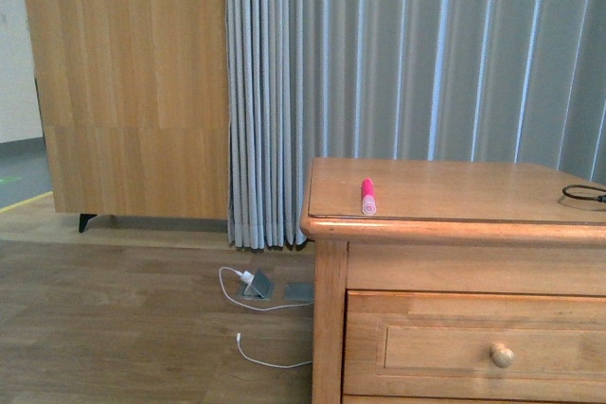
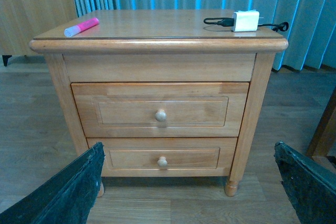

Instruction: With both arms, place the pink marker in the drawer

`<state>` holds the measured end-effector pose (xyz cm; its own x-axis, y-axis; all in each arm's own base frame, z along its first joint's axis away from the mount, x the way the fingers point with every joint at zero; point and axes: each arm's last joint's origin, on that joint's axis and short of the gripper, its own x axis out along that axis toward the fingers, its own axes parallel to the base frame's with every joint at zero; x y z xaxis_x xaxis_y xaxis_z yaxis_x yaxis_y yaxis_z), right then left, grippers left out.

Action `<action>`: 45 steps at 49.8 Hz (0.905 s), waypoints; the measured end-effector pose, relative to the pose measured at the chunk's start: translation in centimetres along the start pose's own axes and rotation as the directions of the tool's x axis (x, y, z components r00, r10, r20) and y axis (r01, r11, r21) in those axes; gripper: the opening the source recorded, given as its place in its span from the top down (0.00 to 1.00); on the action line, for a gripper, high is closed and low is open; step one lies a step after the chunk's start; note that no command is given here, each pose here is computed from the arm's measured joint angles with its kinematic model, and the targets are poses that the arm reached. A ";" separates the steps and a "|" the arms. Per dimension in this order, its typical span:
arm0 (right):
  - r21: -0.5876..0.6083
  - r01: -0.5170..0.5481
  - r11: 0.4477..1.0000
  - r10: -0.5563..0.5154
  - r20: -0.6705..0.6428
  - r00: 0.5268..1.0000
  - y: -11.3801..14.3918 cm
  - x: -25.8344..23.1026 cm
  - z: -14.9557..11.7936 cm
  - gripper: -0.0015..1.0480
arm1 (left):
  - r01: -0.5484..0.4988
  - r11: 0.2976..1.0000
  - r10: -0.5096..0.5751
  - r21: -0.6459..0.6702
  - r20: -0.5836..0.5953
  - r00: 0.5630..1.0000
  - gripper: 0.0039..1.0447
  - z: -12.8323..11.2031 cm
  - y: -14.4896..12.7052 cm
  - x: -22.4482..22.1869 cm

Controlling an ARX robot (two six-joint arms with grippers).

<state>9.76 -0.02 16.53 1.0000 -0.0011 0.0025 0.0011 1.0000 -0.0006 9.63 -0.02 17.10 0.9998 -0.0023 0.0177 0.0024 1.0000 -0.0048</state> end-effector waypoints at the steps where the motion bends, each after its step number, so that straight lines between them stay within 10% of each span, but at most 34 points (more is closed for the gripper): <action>1: 0.000 0.000 1.000 0.000 0.000 1.000 0.0 0.0 0.0 0.08 | 0.000 1.000 0.000 0.000 0.000 1.000 0.06 0.0 0.0 0.0; 45: 0.000 0.000 1.000 0.000 0.000 1.000 0.0 0.0 0.0 0.08 | 0.000 1.000 0.000 0.000 0.000 1.000 0.06 0.0 0.0 0.0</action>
<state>9.76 -0.02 16.53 1.0000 -0.0011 0.0025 0.0011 1.0000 -0.0010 9.63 -0.02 17.10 0.9998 -0.0023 0.0177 0.0024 1.0000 -0.0048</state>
